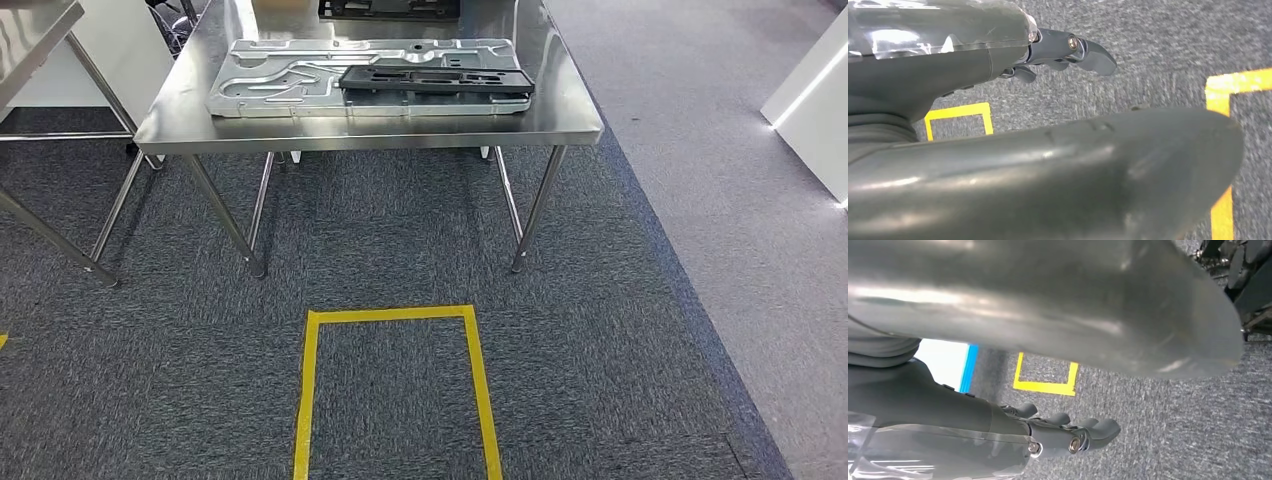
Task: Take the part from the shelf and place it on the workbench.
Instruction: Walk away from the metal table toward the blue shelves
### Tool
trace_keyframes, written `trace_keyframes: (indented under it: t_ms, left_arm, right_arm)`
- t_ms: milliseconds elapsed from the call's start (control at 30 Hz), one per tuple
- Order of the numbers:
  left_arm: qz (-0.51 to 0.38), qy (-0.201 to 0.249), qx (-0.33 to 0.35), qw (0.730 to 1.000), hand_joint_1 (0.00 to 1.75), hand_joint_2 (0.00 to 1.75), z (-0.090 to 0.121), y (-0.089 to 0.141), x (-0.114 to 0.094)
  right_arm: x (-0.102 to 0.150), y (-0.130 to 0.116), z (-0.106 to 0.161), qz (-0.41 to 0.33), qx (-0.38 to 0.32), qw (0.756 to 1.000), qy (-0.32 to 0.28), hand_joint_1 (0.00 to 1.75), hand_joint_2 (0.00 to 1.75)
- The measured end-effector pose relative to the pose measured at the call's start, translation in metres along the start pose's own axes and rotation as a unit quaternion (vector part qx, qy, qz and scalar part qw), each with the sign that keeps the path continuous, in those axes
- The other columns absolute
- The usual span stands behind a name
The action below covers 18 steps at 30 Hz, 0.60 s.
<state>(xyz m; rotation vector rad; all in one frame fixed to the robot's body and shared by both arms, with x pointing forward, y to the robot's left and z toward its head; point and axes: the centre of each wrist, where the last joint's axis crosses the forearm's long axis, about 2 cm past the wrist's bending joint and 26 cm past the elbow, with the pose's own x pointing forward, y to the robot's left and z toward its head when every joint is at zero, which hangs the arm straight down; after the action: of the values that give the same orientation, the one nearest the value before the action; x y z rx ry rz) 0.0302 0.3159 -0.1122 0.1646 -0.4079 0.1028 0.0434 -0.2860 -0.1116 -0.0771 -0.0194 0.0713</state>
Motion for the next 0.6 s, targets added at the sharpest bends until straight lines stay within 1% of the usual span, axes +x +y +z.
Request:
trace_keyframes:
  t_ms: [100,233,500,533,600]
  left_arm:
    - [0.002,0.000,0.006,1.000,0.00,0.00,0.0002,0.0000,-0.0004]
    - [0.003,0.001,0.016,1.000,0.00,0.00,0.0002,0.0004,-0.0004]
    - [0.003,0.005,0.019,1.000,0.00,0.00,-0.0001,-0.0002,0.0006]
    - [0.003,0.004,0.019,1.000,0.00,0.44,-0.0002,0.0002,0.0008]
    - [0.004,0.000,0.018,1.000,0.00,1.31,-0.0003,0.0000,0.0010]
  right_arm:
    - [-0.0001,-0.0005,0.0000,-0.007,-0.009,1.000,0.001,0.00,0.00]
    - [-0.0014,0.0003,-0.0001,-0.017,-0.012,1.000,0.001,0.00,1.75]
    - [-0.0018,0.0012,0.0000,-0.027,-0.013,0.999,0.011,0.00,1.75]
    - [-0.0020,0.0017,0.0000,-0.027,-0.014,0.999,0.016,0.00,1.75]
    - [-0.0027,0.0021,0.0000,-0.026,-0.016,0.999,0.023,0.00,0.87]
